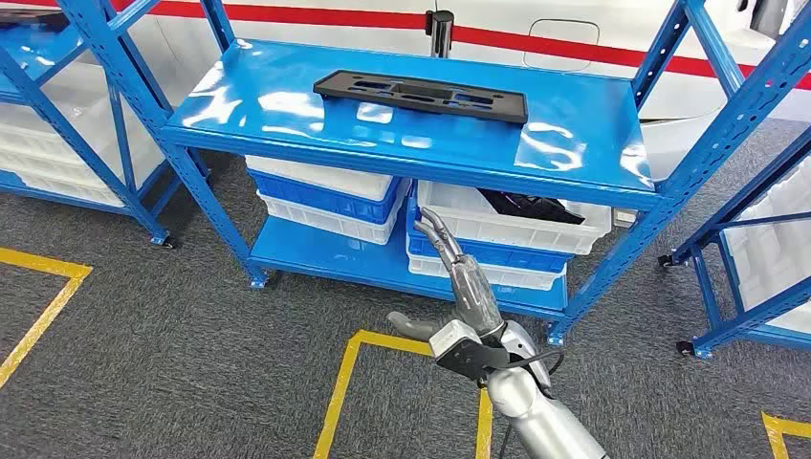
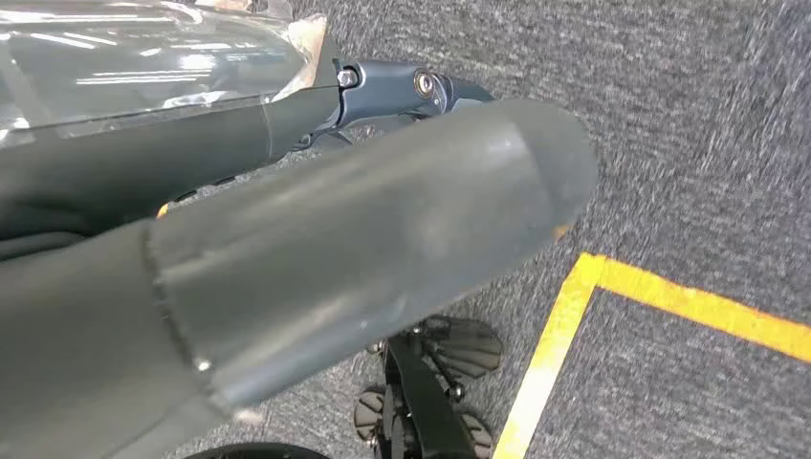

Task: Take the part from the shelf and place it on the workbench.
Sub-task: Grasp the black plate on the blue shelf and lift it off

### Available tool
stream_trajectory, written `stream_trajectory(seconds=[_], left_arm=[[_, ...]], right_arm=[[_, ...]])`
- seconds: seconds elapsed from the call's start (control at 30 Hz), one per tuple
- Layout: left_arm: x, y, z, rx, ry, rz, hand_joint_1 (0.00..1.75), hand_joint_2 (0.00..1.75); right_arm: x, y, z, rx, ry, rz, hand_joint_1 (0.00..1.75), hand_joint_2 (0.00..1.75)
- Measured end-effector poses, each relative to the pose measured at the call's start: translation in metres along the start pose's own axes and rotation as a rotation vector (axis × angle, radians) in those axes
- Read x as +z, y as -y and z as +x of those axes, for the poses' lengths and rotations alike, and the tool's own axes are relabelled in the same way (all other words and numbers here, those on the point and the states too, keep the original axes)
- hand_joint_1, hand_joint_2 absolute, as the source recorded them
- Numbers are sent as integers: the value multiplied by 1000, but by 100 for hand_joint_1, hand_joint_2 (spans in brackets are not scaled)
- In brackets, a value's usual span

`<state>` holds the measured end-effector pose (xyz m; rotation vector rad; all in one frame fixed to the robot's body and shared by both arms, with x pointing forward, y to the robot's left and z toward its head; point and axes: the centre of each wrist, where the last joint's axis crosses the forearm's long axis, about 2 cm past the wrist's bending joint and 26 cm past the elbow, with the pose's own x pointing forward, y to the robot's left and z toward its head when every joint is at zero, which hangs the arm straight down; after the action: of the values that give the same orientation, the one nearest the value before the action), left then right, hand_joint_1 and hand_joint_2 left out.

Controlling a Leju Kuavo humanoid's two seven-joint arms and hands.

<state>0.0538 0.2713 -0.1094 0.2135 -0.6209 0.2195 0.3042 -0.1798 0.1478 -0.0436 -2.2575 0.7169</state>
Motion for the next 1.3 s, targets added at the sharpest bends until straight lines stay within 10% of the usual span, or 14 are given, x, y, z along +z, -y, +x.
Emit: stream_trajectory(seconds=[1.3], left_arm=[[-2, 2, 5, -17, -21, -14, 0, 0]], right_arm=[[-3, 3, 3, 166, -21, -6, 0, 175]])
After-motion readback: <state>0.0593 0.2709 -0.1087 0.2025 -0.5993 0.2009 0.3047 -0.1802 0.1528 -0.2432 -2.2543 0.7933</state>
